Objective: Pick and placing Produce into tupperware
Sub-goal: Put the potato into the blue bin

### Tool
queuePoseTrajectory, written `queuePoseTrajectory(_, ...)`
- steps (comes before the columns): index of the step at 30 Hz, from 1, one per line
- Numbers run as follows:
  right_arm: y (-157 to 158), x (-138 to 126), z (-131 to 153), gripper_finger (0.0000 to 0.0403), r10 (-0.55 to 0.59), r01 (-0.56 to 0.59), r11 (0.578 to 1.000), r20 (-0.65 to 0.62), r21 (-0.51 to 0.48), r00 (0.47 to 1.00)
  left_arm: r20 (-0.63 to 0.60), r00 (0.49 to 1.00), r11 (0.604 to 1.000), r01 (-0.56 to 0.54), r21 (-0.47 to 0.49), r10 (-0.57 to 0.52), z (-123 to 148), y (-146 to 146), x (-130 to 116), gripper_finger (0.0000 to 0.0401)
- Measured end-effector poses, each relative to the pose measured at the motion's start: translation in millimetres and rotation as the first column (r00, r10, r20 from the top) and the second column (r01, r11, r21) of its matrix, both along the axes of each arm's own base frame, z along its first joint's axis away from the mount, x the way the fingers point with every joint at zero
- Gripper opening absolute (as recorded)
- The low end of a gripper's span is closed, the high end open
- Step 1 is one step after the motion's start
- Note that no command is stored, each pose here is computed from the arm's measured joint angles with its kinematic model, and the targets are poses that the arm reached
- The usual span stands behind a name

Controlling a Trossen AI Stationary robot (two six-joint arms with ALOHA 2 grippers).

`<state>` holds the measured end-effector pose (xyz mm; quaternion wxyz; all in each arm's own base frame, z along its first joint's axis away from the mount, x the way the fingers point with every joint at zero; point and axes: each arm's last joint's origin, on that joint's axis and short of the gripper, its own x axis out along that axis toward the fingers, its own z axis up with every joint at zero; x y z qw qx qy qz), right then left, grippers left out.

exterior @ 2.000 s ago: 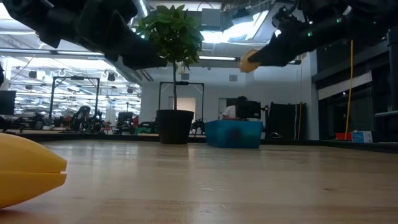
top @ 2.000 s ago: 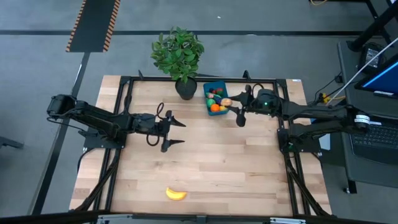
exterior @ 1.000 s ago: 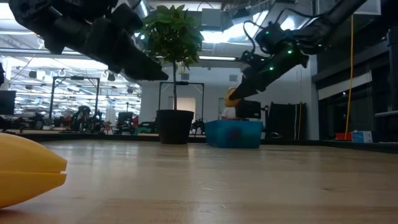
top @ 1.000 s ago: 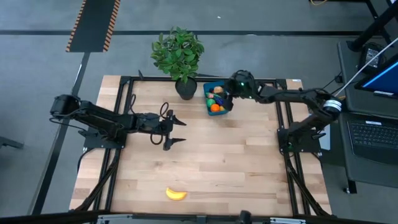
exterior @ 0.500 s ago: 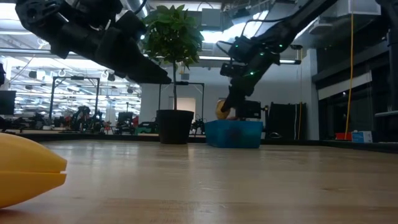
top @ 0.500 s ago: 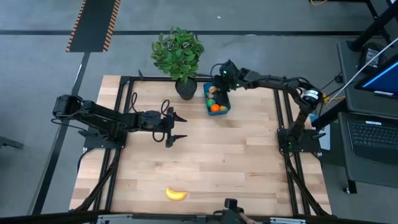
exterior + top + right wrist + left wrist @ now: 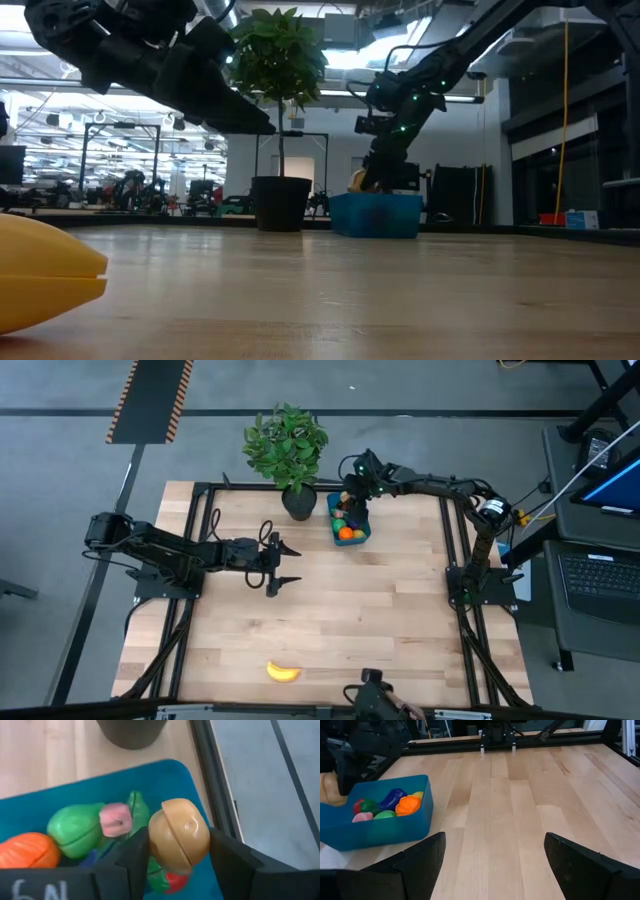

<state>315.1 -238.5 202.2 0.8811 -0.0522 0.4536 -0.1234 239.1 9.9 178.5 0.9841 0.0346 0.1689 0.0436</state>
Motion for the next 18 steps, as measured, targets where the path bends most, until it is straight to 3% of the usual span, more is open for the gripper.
queuePoseTrajectory(18, -1.0, 6.6, -3.4, 0.0180, 0.037, -0.038, 0.999, 0.061, 0.015, 0.997, 0.001, 1.000, 1.000, 0.000, 0.000, 0.000, 0.1, 0.0, 0.0, 0.0331)
